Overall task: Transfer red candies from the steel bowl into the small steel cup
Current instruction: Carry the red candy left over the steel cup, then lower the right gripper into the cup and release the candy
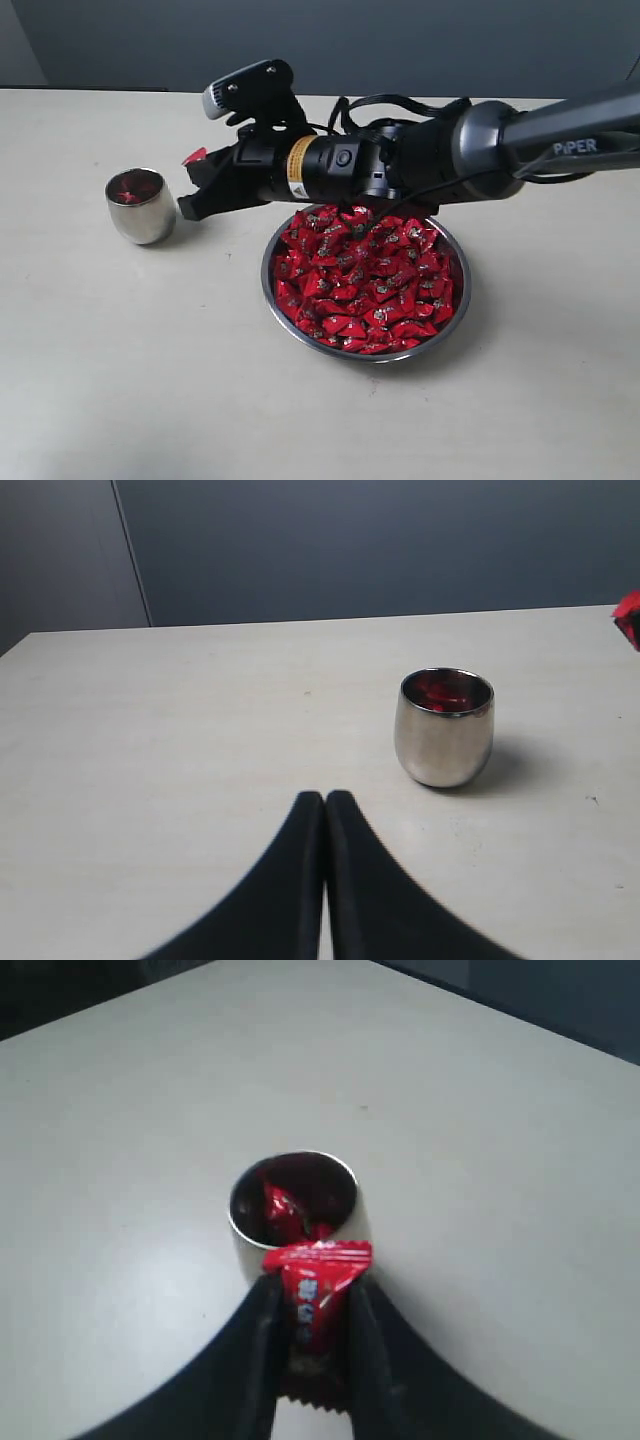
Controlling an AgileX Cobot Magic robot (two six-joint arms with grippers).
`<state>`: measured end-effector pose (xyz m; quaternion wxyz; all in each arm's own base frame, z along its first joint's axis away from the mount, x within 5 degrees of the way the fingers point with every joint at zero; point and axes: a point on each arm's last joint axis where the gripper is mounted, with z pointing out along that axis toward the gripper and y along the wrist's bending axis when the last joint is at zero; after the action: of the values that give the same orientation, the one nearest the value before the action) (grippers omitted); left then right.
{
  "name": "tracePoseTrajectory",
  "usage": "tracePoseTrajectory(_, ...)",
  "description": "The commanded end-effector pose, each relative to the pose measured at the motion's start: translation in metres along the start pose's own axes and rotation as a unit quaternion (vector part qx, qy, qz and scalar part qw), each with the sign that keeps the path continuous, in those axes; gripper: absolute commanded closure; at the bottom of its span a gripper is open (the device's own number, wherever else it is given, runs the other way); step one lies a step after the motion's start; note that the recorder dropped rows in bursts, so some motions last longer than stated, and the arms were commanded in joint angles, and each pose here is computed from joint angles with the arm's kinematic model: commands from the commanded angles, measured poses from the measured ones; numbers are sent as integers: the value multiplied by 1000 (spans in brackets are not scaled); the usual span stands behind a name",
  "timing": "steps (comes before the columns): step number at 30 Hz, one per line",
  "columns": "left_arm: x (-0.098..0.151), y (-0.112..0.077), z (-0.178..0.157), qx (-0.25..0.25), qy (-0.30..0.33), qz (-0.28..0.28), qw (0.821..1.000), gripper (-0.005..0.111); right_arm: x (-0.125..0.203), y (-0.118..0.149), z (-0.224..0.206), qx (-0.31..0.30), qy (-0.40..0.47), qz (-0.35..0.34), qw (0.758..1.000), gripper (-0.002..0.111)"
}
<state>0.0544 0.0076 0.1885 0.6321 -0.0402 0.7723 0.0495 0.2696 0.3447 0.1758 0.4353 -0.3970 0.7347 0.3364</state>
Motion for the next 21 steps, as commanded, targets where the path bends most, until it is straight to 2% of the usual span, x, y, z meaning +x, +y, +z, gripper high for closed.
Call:
tracePoseTrajectory(1,1,0,0,0,0,0,1000,106,-9,4,17,-48,-5,-7,999,104)
tracePoseTrajectory(6,1,0,0,0,0,0,1000,106,-9,4,36,-80,0,5,997,104)
tracePoseTrajectory(21,1,0,0,0,0,0,1000,106,-22,-4,78,-99,25,-4,995,104)
